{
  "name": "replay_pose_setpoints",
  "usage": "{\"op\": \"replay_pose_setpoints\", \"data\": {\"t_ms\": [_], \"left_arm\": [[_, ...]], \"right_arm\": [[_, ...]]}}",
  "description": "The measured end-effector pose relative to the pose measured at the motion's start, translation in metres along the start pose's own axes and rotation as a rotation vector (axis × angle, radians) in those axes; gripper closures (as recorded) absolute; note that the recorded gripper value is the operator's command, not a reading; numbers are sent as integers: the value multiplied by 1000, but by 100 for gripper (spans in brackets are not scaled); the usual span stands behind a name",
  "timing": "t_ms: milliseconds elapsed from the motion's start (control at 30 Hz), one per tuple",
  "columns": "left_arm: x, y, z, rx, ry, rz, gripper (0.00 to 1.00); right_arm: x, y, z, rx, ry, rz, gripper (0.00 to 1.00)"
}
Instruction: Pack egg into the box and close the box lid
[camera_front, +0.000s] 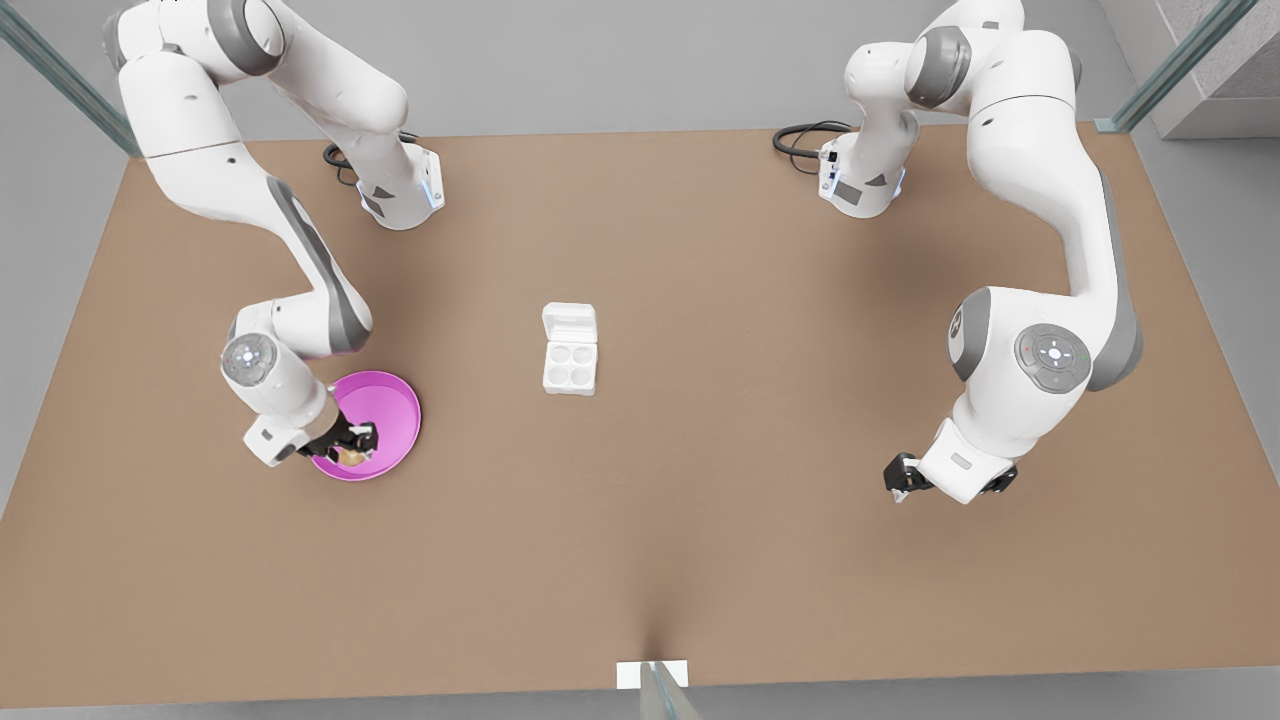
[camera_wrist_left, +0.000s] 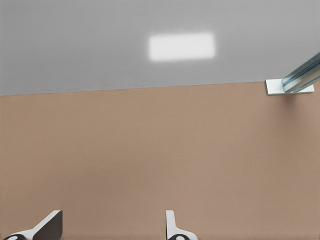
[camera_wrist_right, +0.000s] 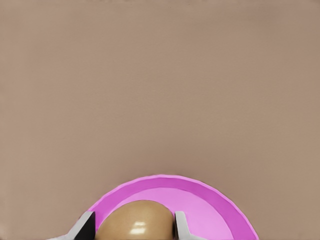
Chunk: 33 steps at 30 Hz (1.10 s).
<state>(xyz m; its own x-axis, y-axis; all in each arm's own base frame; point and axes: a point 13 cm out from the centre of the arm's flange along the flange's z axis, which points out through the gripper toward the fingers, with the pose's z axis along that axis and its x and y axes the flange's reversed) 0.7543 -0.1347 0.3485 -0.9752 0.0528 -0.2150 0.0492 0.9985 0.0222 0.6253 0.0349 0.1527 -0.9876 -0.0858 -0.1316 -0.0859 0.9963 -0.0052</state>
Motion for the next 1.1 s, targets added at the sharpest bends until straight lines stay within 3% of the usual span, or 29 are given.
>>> {"op": "replay_pose_setpoints", "data": {"t_ms": [233, 700, 1100], "left_arm": [[1, 1, 1, -1, 3, -1, 0], [7, 0, 8, -3, 20, 1, 0], [12, -6, 13, -4, 31, 10, 0]], "right_arm": [[-22, 109, -16, -31, 65, -28, 37], [22, 271, -14, -45, 167, 42, 36], [85, 327, -29, -49, 222, 111, 35]]}}
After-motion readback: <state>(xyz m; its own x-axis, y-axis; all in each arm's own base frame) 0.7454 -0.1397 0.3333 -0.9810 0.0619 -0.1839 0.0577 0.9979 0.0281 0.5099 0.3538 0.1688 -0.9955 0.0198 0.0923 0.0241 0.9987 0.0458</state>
